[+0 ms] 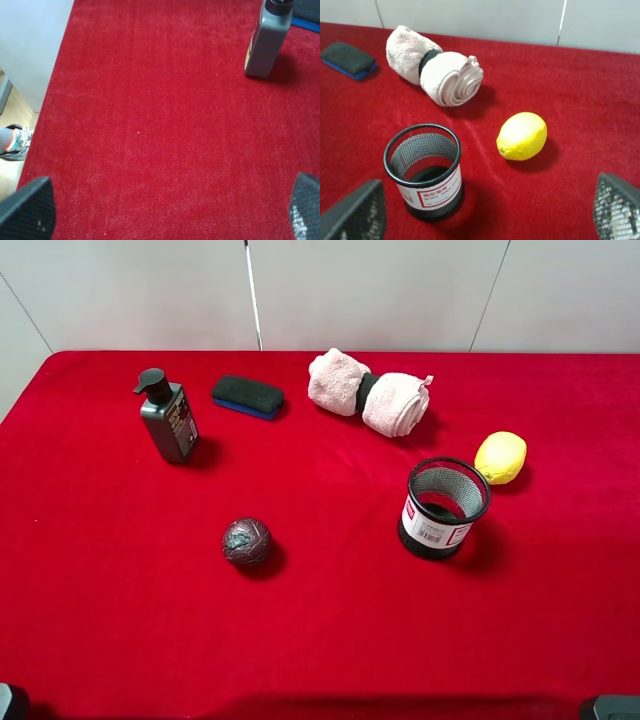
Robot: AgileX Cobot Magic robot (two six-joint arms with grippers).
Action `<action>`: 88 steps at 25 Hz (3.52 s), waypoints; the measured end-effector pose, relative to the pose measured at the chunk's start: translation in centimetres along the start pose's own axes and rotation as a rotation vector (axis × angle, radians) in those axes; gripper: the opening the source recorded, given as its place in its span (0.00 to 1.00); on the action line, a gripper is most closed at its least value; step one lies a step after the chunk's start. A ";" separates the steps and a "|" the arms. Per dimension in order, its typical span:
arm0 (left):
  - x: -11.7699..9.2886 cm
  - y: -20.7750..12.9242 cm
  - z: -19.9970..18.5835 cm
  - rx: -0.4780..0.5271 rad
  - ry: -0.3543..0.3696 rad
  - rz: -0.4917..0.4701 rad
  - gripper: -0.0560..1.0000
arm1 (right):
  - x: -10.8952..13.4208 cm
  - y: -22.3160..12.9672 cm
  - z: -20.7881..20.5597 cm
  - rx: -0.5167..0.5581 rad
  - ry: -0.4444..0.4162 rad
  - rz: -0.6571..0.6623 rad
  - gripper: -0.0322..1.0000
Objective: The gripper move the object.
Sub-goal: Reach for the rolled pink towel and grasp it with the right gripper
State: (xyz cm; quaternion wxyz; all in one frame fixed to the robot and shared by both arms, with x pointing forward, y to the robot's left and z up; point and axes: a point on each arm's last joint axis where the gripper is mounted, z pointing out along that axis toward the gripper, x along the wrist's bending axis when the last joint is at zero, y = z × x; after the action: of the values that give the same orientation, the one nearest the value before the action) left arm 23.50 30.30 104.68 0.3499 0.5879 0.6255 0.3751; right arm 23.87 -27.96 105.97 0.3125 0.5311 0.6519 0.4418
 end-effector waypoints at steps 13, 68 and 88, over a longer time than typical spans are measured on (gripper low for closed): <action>0.0 0.0 0.0 0.000 0.000 0.000 0.93 | -1.4 5.4 4.8 0.148 -0.016 0.030 0.64; 0.0 0.0 0.0 0.000 0.000 0.000 0.93 | 0.9 17.7 27.3 0.546 0.141 -0.362 0.64; 0.0 0.0 0.0 0.000 0.002 0.001 0.93 | 4.0 16.3 38.6 0.645 0.229 -0.470 0.64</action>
State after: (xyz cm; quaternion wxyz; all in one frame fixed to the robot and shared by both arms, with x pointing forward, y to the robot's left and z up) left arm 23.50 30.32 104.68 0.3492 0.5879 0.6256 0.3757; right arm 63.50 -13.96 105.01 0.1481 0.3859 0.8910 0.1879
